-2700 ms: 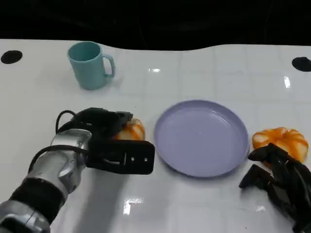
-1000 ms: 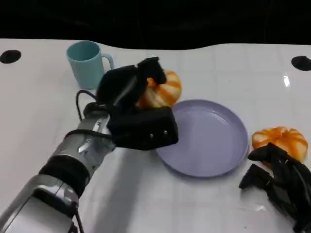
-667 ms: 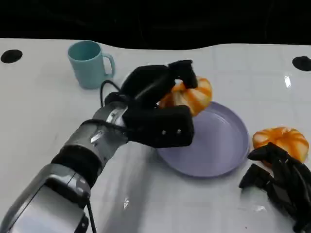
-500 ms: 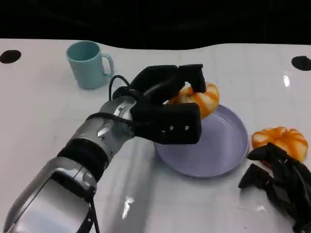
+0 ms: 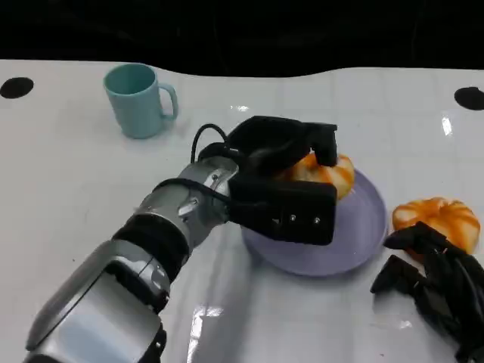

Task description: Grasp the bread from the table and place it into the plate.

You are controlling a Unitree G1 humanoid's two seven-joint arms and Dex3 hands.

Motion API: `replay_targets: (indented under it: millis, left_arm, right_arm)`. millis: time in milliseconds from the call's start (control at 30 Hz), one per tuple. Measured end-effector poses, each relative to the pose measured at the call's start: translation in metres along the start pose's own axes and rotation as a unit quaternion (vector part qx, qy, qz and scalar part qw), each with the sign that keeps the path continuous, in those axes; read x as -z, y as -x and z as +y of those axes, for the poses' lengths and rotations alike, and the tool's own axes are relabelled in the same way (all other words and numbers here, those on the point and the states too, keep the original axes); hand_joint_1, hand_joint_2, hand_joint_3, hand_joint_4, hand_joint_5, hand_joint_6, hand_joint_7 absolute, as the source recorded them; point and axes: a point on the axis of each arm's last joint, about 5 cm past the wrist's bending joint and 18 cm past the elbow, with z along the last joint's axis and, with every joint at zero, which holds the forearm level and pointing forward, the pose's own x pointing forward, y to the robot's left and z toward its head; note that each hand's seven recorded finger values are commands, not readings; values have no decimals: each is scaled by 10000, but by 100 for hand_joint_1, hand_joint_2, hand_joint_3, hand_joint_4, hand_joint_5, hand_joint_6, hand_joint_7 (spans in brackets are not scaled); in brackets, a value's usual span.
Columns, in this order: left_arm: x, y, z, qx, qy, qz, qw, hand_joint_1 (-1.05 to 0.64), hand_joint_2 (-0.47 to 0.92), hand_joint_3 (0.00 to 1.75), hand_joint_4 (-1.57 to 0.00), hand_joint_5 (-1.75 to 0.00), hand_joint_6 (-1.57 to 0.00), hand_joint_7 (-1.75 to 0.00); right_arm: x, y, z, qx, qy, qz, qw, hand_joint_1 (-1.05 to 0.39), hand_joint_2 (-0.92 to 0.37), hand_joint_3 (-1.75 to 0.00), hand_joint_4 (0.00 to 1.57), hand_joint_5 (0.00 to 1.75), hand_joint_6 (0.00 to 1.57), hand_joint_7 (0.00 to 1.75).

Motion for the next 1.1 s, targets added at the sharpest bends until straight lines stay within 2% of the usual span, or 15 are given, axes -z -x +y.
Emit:
replay_targets:
  millis: [267,300,333,400,433,533,667,833,1100]
  left_arm:
    - [6,3,-5,18,-4,16,10000,-21,62,76,-78,-175,-82,-112]
    - [5,3,-5,19,-5,16,10000,-57,80,62,-33,-106,-42,-62]
    - [4,-1,0,114,-44,28,9999,-69,86,56,-17,-80,-28,-43]
    - [0,-17,26,568,-200,103,9981,-79,90,52,-6,-60,-18,-28]
    - [-4,-26,41,755,-281,132,9967,-88,91,60,-2,-52,-18,-24]
    - [-8,-41,84,1015,-398,206,9938,-94,92,66,-1,-47,-18,-20]
    - [15,-32,116,1110,-454,260,9924,-95,92,66,-1,-46,-19,-19]
    - [16,-31,138,1109,-465,246,9924,-94,92,65,-5,-44,-22,-14]
    - [85,15,265,906,-303,217,9952,-93,92,63,-6,-42,-24,-12]
  right_arm:
    - [0,0,0,3,1,-1,10000,-51,-92,-25,60,155,55,129]
    - [0,0,0,3,1,-1,10000,-52,-92,-25,61,156,56,130]
    - [0,1,0,6,8,-1,10000,-52,-92,-25,62,156,56,130]
    - [-1,0,1,14,35,-4,10000,-52,-92,-25,62,157,56,130]
    - [-1,0,2,15,42,-5,10000,-51,-92,-24,62,157,56,130]
    - [0,0,3,8,32,-10,10000,-50,-92,-24,62,157,56,130]
    - [0,1,2,8,26,-14,10000,-50,-92,-24,61,157,56,130]
    - [-1,0,2,11,15,-4,10000,-50,-92,-25,62,153,56,127]
    - [-4,3,2,24,28,-9,10000,-51,-92,-26,61,157,56,129]
